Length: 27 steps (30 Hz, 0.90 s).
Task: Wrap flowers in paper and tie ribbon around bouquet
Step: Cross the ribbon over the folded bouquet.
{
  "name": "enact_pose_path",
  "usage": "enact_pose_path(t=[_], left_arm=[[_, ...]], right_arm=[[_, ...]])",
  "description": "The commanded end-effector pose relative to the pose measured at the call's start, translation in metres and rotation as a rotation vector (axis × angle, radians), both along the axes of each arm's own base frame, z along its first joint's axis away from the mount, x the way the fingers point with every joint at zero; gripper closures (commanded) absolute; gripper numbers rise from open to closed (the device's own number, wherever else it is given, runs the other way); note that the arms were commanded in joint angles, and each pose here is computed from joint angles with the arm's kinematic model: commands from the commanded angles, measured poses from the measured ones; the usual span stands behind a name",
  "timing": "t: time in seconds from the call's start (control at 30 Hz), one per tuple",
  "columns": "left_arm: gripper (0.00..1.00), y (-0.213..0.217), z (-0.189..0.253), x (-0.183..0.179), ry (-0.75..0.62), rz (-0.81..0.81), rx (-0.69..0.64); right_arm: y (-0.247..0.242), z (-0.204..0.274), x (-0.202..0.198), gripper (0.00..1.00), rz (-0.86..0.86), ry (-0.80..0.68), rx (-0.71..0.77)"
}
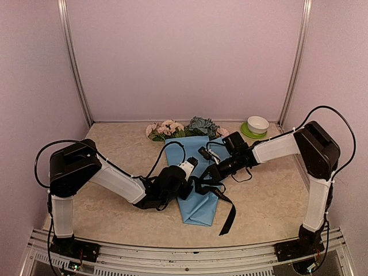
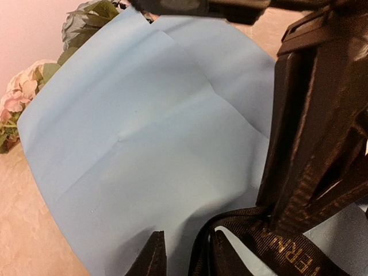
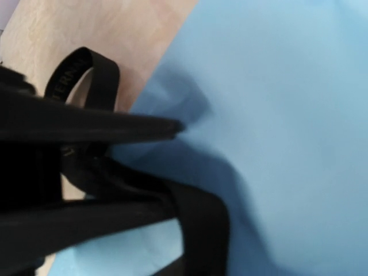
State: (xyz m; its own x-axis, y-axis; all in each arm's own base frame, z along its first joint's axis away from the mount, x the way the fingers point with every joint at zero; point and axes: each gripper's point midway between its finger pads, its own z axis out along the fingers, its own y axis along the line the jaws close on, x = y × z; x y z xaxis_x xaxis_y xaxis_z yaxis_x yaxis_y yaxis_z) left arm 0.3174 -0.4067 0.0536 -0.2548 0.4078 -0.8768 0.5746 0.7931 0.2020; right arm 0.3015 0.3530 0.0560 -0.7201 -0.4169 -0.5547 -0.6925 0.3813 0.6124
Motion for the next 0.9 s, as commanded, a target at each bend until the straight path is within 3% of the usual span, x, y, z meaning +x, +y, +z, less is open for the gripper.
enact_pose_path(t=[0.0,0.2,0.33,0.4,0.6,0.87], left_arm=[[0.66,-0.003,0.003,0.002,0.011,0.000,-0.020],[0.37,-0.013,0.058,0.004,-0.038,-0.032,-0.094],[0.32,-0.013,0.072,0.001,-0.031,-0.052,-0.089],[0.35,-0.014,0.074,-0.007,-0.003,-0.083,-0.093],[0.57,-0.030,0.043,-0.059,0.171,-0.324,-0.103],[0.63,-0.032,0.010,-0.056,0.218,-0.286,-0.091]], right_arm=[[-0.011,0.010,-0.001,0.82,-0.014,-0.058,-0.034],[-0.013,-0.007,-0.005,0.99,-0.013,-0.017,-0.055],[-0.014,-0.008,-0.002,1.00,-0.024,-0.020,-0.055],[-0.013,-0.004,-0.001,1.00,-0.026,-0.028,-0.047],[-0.012,0.002,0.003,1.00,-0.030,-0.036,-0.045],[-0.011,0.020,0.004,1.00,-0.045,-0.056,-0.024]])
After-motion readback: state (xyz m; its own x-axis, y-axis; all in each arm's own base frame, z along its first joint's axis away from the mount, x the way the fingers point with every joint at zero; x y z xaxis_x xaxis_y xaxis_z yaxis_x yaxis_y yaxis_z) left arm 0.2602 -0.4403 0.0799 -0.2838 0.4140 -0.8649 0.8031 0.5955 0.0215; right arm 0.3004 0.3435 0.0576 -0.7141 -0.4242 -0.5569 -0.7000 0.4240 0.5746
